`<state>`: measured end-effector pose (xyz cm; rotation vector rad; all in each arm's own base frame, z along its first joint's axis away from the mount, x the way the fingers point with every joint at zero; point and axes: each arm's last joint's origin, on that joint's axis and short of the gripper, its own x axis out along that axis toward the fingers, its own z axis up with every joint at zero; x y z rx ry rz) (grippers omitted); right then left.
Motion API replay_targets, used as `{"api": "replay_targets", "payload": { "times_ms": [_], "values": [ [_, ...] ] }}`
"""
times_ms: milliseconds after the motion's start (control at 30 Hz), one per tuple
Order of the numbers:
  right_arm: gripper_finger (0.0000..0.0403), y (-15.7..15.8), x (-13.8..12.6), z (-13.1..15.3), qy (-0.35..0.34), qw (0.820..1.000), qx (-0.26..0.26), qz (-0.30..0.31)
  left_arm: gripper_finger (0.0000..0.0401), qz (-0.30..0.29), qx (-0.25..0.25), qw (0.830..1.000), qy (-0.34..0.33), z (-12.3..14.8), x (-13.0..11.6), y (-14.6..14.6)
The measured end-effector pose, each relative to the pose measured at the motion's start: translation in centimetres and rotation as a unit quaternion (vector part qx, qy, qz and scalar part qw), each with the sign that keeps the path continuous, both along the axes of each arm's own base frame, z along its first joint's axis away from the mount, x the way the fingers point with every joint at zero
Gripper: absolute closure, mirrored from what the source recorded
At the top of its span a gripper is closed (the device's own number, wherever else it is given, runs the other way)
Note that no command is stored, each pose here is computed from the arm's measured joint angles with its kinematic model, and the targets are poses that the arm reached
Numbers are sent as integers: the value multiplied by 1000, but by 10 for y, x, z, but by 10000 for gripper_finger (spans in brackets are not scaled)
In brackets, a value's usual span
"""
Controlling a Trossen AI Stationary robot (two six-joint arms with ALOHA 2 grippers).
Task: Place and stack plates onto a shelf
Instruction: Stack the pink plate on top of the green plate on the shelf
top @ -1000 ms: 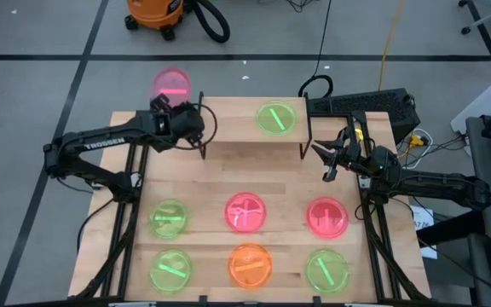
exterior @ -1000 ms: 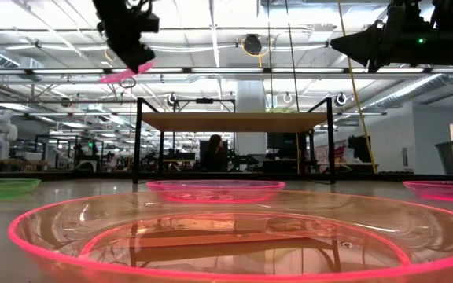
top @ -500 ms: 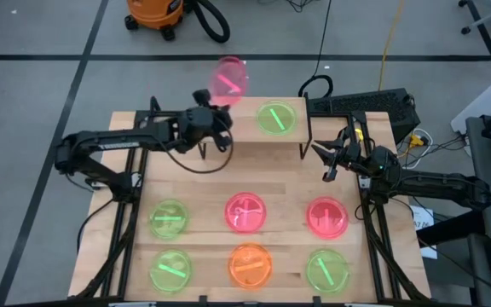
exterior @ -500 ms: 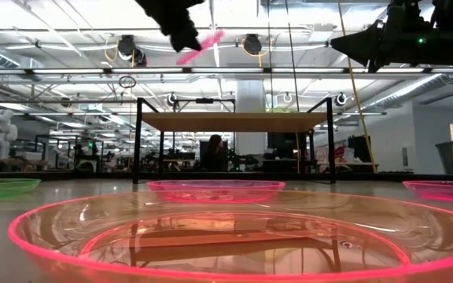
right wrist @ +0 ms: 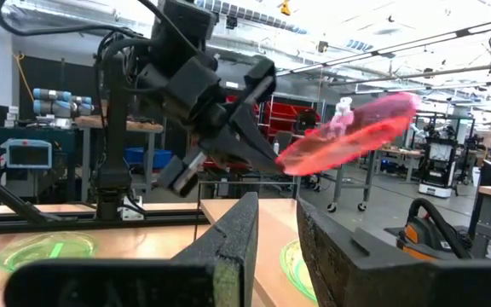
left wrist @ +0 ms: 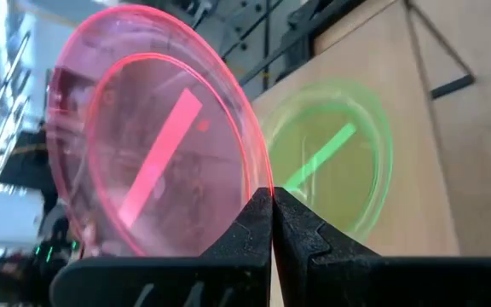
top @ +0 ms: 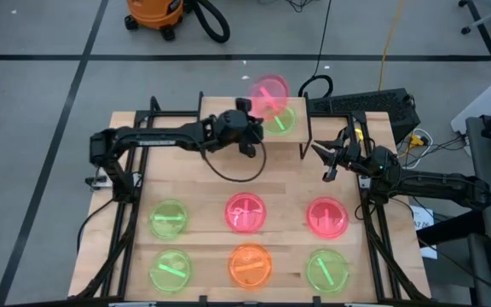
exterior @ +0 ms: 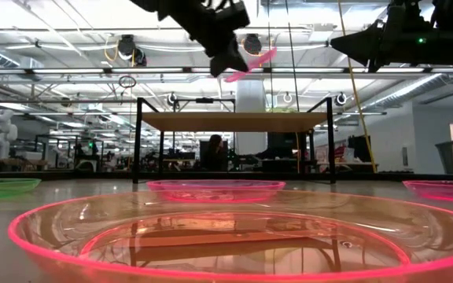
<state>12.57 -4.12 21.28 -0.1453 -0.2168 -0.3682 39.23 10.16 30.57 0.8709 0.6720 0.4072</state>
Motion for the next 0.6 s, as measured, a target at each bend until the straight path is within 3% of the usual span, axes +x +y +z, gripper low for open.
{"api": "replay_targets", "payload": {
  "times_ms": [333, 600],
  "values": [
    [332, 0, 0, 0, 0, 1000, 0, 0, 401, -58, -33, 998, 18, -23, 24, 15],
    [332, 0, 0, 0, 0, 1000, 0, 0, 397, -55, -37, 997, 47, -44, 30, 20]
  ]
}}
